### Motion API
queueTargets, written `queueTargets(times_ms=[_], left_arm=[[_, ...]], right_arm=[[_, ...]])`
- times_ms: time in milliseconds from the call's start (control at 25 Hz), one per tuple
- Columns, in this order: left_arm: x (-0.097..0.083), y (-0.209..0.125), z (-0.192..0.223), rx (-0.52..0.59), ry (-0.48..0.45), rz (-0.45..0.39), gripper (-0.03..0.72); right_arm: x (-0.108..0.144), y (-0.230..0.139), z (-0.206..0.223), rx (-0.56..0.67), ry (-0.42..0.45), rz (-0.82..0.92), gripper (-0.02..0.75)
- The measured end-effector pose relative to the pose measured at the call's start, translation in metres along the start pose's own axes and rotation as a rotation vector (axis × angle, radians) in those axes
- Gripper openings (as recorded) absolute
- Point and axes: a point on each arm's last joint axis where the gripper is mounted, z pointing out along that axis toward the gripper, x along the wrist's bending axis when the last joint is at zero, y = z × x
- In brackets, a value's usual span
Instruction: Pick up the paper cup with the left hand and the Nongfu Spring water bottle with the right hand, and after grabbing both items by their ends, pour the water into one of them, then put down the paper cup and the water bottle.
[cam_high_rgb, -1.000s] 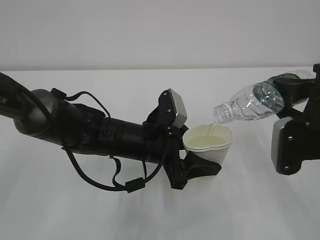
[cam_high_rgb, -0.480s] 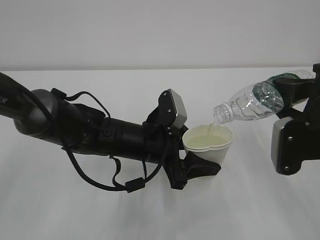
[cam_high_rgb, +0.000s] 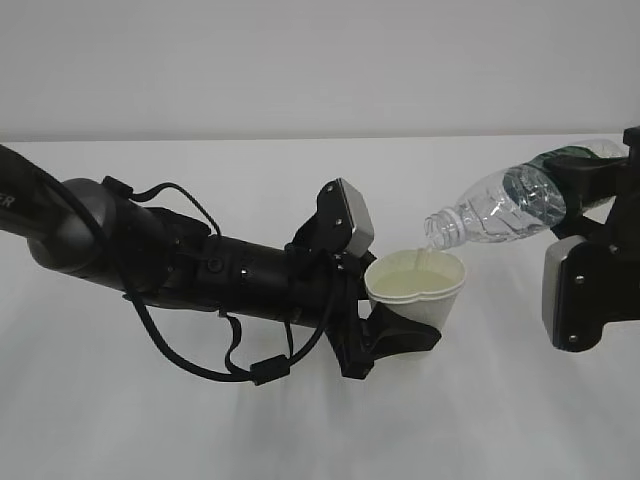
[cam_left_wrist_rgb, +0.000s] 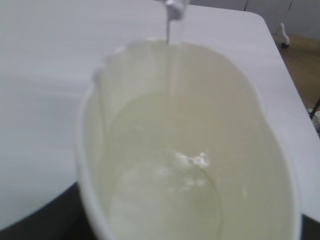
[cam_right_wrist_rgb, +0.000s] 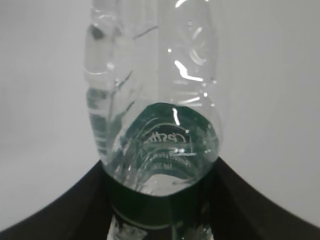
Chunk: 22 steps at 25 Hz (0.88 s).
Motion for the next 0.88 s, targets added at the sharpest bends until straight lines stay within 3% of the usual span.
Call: queueTargets(times_ms=[880], left_arm=[[0.0, 0.0, 0.0, 0.0, 0.0, 0.0, 0.444]], right_arm=[[-0.0001, -0.0004, 0.0, 0.004, -0.001, 0.003, 0.401]])
